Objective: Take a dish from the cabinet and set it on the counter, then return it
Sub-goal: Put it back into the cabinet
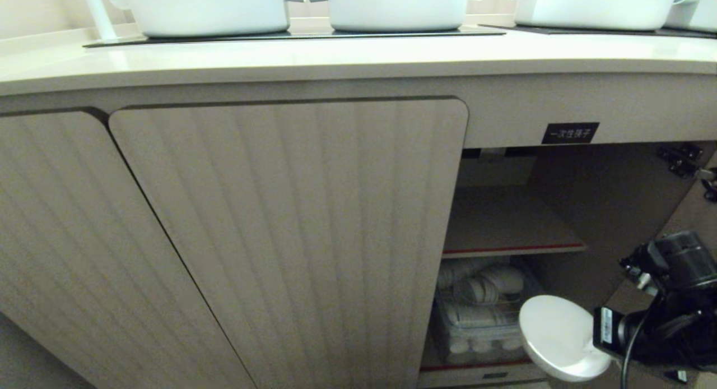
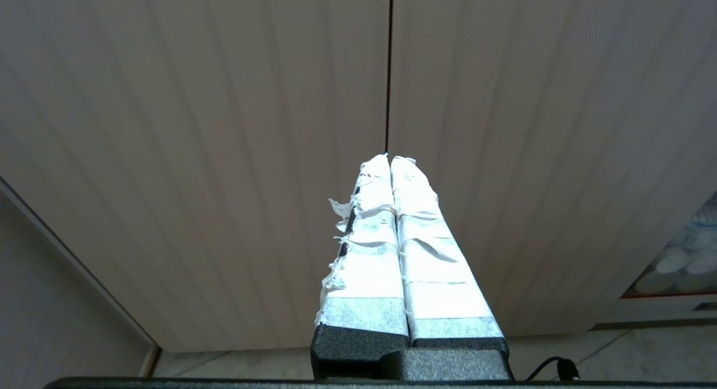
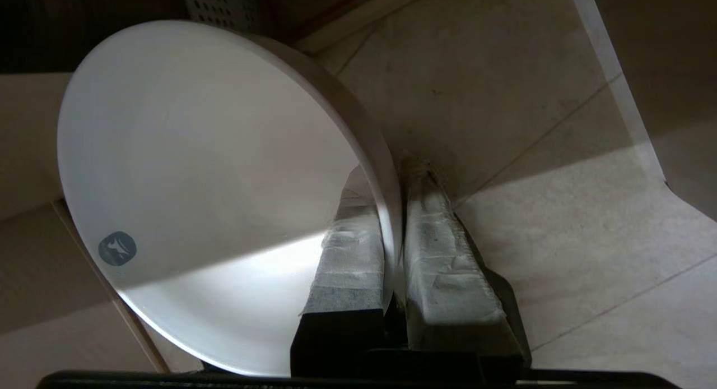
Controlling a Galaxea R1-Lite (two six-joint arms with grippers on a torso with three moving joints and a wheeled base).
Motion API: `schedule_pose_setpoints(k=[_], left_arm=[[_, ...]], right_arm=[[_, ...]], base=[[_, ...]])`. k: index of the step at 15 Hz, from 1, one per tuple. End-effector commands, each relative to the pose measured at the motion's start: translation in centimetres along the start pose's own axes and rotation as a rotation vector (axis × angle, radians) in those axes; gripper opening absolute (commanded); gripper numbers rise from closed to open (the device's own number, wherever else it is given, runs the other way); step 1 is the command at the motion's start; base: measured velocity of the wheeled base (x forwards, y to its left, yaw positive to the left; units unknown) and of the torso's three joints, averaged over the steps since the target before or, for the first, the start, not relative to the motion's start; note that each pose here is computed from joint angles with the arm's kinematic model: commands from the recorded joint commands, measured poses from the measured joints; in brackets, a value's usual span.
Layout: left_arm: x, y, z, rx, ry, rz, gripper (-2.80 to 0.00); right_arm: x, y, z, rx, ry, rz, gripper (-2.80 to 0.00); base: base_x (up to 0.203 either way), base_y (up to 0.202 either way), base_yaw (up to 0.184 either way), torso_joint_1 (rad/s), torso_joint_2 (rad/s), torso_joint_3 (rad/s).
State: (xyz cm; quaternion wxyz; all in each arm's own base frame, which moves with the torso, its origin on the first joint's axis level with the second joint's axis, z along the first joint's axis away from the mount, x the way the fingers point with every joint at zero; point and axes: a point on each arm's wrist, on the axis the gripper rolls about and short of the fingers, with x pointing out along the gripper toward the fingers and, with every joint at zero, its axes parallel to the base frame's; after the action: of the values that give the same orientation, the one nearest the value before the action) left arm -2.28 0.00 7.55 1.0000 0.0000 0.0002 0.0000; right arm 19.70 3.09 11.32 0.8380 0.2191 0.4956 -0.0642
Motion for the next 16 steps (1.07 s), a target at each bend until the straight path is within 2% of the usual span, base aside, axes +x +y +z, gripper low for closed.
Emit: schedule_pose_setpoints(k=[1, 5, 16], left_arm=[[0.0, 0.0, 0.0, 0.0, 0.0, 0.0, -2.8], [0.0, 0.0, 0.0, 0.0, 0.0, 0.0, -2.8], [0.0, 0.0, 0.0, 0.0, 0.0, 0.0, -2.8]], right_arm=[[0.5, 0.4, 0.6, -0.005, -0.006, 0.005, -2.8], [1.4, 1.7, 2.7, -0.029, -0.051, 0.023, -2.8], [5.0, 4.2, 6.7, -0.023, -0.058, 0.029, -2.8]], base=[[0.0, 0.0, 0.0, 0.0, 0.0, 0.0], [0.0, 0.0, 0.0, 0.0, 0.0, 0.0], [0.0, 0.0, 0.0, 0.0, 0.0, 0.0]])
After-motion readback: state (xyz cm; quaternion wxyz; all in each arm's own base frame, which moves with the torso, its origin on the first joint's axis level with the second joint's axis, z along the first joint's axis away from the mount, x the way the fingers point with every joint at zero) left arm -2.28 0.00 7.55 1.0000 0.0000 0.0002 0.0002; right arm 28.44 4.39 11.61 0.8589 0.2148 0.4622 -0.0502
